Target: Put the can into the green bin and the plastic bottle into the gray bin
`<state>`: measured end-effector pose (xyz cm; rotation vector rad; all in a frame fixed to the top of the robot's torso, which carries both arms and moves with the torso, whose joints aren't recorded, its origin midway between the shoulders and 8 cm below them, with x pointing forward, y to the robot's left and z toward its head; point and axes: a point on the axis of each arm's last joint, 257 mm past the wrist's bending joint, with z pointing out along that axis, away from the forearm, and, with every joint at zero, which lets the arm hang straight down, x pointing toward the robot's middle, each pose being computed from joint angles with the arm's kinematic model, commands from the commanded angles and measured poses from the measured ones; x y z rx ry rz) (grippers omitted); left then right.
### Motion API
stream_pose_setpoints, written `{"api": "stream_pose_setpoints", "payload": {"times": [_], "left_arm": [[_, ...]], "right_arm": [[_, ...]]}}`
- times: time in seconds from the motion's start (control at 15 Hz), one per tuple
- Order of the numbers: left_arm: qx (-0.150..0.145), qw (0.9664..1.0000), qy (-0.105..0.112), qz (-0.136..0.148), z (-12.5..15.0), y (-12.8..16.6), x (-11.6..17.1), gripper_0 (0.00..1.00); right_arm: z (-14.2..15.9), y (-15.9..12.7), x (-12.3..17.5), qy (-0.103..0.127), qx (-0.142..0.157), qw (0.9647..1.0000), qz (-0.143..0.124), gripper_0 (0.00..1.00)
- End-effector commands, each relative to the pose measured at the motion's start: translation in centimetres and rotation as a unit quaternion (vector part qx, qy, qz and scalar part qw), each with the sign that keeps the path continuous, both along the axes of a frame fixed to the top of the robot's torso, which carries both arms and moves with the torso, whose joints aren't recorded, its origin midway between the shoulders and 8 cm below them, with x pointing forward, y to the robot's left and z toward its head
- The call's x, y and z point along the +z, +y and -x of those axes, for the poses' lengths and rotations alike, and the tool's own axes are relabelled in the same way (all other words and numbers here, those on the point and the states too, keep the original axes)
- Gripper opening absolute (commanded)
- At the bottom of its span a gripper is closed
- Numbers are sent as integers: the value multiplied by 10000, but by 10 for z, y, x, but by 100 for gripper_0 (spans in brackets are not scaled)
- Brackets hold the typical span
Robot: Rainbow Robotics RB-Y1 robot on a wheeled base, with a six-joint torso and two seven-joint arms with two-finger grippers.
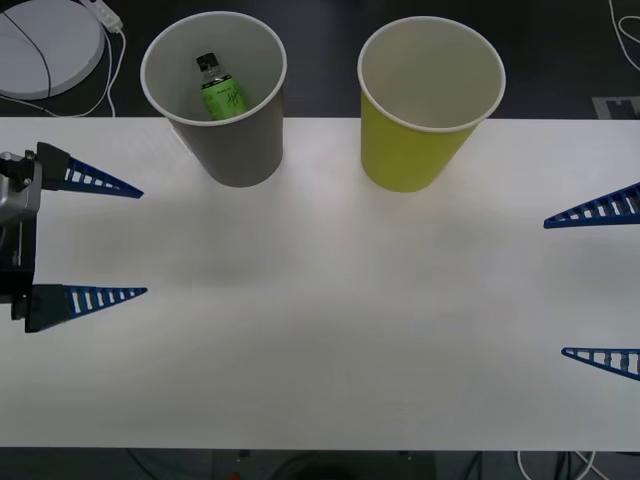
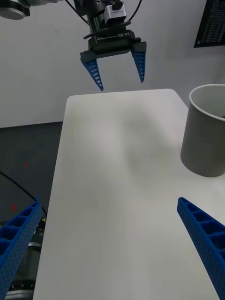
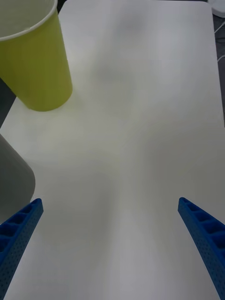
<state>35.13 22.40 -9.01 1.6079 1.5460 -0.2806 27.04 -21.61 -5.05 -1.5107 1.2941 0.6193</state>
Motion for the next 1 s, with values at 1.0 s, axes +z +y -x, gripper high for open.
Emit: {"api": "stream_pose_setpoints", "payload": {"times": [1.0], "left_arm": [[-278,9994,194,-4,13,5,-8,100]], "right_arm": [[0,0,0,0,0,10000,0,100]]}}
